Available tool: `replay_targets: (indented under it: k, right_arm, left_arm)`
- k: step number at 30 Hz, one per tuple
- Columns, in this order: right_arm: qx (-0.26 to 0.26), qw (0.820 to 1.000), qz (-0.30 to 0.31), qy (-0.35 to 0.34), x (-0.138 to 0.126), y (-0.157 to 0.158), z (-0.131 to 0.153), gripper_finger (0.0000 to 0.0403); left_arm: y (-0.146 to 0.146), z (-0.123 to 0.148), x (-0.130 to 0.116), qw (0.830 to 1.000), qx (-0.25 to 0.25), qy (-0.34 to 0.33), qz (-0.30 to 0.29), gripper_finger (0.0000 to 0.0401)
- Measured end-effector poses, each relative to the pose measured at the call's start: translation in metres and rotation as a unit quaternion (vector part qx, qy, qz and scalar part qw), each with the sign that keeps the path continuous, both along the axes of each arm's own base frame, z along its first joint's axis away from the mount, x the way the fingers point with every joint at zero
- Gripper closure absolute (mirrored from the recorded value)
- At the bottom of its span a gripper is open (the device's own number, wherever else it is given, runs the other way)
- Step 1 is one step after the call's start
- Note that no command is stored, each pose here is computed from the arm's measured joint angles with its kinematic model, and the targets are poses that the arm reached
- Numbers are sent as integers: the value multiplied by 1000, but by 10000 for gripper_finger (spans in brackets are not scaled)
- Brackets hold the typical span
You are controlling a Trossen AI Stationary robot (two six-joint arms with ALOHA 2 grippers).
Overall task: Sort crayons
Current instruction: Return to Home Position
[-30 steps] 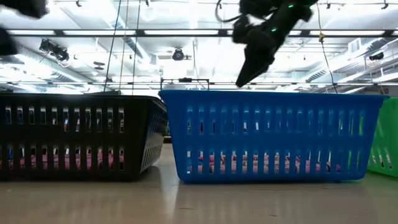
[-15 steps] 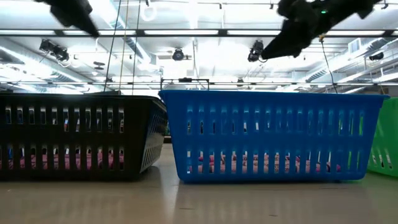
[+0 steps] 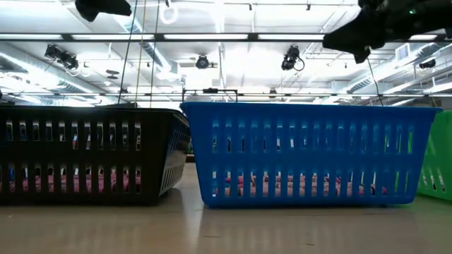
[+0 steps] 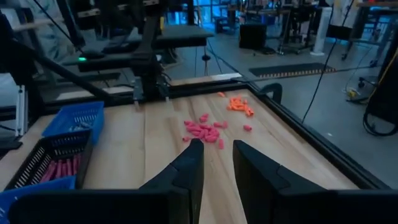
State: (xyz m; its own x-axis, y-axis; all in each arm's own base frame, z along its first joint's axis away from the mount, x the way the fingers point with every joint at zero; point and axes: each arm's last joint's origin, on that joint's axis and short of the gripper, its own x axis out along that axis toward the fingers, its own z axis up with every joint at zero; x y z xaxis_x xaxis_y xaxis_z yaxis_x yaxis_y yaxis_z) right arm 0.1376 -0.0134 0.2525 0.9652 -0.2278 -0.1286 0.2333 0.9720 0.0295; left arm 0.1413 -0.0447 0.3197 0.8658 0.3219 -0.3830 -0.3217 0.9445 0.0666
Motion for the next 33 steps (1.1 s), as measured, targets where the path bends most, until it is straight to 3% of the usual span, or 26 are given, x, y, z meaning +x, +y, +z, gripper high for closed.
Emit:
replay_targets:
  k: [6, 11, 14, 20, 24, 33]
  right_arm:
    - [-2, 1000, 8, -22, -13, 1, -8, 317]
    - [-24, 994, 62, -82, -21, 4, -12, 330]
    - [-28, 994, 49, -99, -26, 1, -18, 339]
    - [-39, 992, 12, -123, -39, -6, -24, 344]
    - [-50, 985, 53, -155, -49, -5, -25, 344]
    - [16, 982, 61, -175, -45, -8, -66, 351]
  left_arm:
    - [17, -6, -21, 998, 14, -63, 11, 345]
    - [28, -17, -39, 991, 25, -127, 18, 371]
    - [33, -26, -46, 984, 47, -172, 23, 388]
    - [43, -44, -61, 951, 59, -295, 67, 397]
    - [48, -60, -69, 945, 59, -310, 86, 397]
    - [47, -94, -63, 930, 30, -359, 73, 398]
